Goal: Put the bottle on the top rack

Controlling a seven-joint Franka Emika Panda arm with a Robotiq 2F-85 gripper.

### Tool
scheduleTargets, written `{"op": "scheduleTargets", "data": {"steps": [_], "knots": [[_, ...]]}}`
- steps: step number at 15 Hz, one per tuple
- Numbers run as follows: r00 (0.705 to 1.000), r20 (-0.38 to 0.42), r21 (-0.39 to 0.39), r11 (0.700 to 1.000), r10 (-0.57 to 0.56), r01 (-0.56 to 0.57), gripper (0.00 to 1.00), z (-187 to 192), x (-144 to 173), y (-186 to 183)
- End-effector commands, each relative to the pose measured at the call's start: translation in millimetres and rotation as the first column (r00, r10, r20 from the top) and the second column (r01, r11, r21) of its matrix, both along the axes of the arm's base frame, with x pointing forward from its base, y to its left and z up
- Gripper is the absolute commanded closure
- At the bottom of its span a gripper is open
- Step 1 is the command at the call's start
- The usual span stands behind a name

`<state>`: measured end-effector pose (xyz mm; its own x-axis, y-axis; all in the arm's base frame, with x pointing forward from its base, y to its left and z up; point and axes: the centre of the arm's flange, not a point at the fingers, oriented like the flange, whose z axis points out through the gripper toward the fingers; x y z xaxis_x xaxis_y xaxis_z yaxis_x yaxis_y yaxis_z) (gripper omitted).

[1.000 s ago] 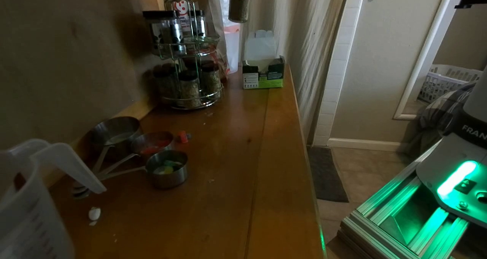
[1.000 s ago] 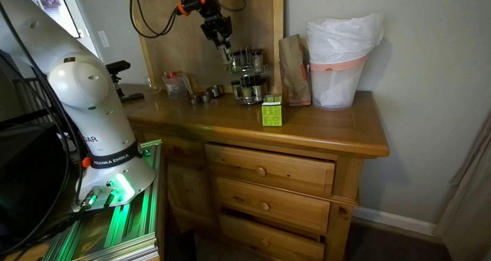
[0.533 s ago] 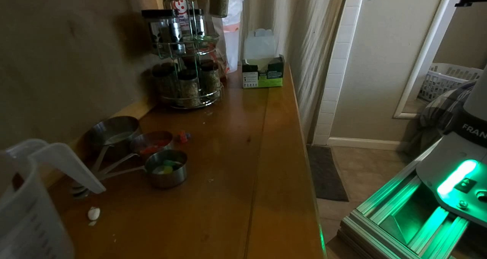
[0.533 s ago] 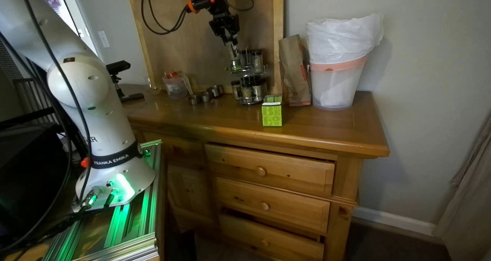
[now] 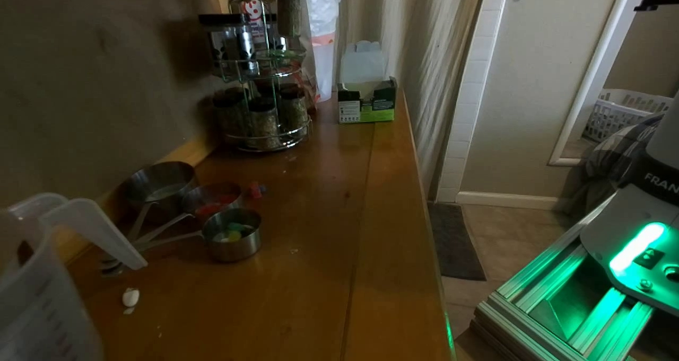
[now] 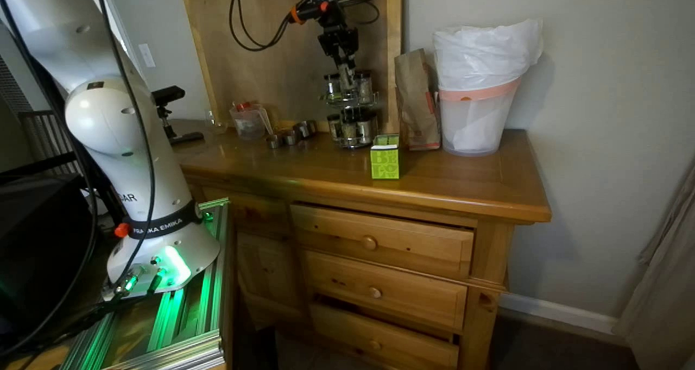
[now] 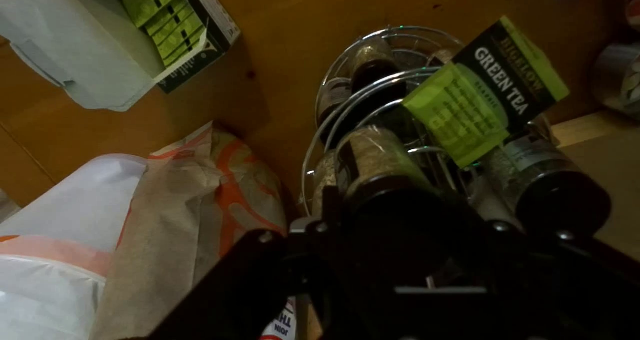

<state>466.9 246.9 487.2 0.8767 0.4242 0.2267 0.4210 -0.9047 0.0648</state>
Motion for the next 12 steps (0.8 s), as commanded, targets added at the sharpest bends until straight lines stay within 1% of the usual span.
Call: {"op": "scheduleTargets", "data": {"steps": [1, 12], "knots": [[0.999, -0.013, -0.026, 0.999, -0.045, 0.044, 0.75, -0.3, 21.9, 5.7], [0.993, -0.095, -0.033, 0.997, -0.074, 0.071, 0.75, -37.2, 29.0, 5.9]]}}
